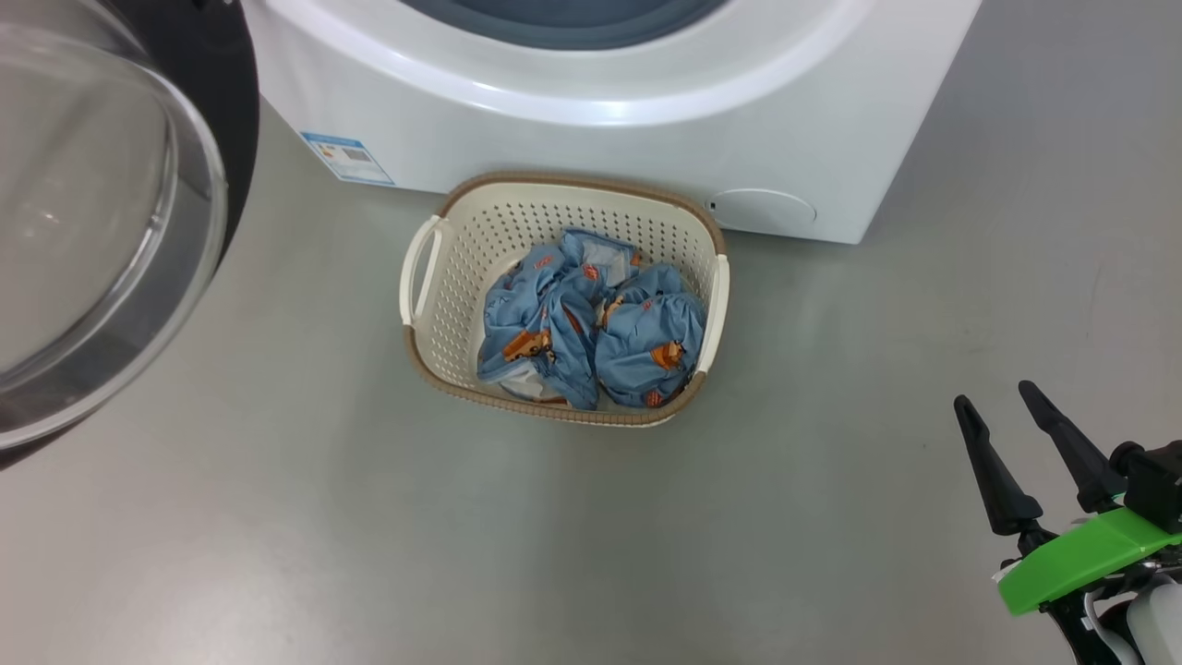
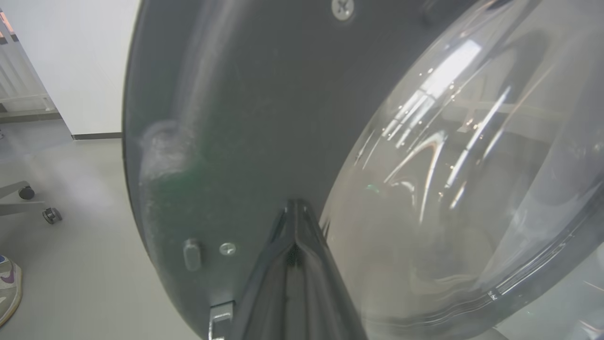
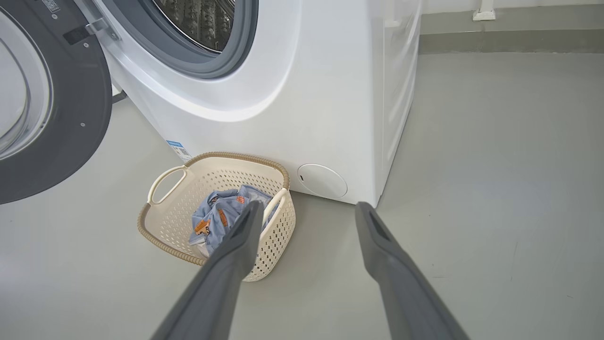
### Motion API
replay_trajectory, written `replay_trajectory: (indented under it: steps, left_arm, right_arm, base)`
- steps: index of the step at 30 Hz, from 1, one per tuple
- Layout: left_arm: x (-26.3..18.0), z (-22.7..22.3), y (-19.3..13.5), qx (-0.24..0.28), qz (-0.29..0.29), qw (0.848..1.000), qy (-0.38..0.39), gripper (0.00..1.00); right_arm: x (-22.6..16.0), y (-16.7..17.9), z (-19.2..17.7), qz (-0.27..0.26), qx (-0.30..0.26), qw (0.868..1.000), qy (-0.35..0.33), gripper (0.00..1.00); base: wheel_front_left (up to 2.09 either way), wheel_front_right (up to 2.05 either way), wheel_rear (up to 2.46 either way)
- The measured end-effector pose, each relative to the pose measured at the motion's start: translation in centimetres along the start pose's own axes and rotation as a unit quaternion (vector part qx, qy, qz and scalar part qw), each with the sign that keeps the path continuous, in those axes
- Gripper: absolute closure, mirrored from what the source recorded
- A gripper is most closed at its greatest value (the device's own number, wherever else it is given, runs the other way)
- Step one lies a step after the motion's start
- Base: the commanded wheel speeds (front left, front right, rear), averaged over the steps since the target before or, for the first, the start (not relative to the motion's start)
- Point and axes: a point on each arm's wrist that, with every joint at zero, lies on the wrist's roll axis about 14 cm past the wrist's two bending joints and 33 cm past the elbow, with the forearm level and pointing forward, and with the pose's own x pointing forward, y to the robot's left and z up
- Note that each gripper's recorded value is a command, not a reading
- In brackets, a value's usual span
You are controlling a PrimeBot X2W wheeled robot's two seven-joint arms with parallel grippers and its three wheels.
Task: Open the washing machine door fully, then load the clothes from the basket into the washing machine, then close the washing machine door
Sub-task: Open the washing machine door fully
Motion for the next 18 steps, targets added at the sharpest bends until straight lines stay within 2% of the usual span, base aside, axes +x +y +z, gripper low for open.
replay_trajectory:
  steps: [10, 18]
  left_arm:
    - [0.5, -0.6, -0.5, -0.002, -0.012, 1.0, 0.01, 1.0]
    - [-0.7, 0.3, -1.7, -0.045, -0.055, 0.997, -0.003, 1.0]
  right_arm:
    - [0.3, -0.3, 0.4, -0.003, -0.002, 1.0, -0.005, 0.0]
    - [-0.4, 0.4, 2.4, -0.001, -0.011, 1.0, -0.027, 0.0]
  base:
    - [0.0, 0.0, 0.0]
    - [0.0, 0.0, 0.0]
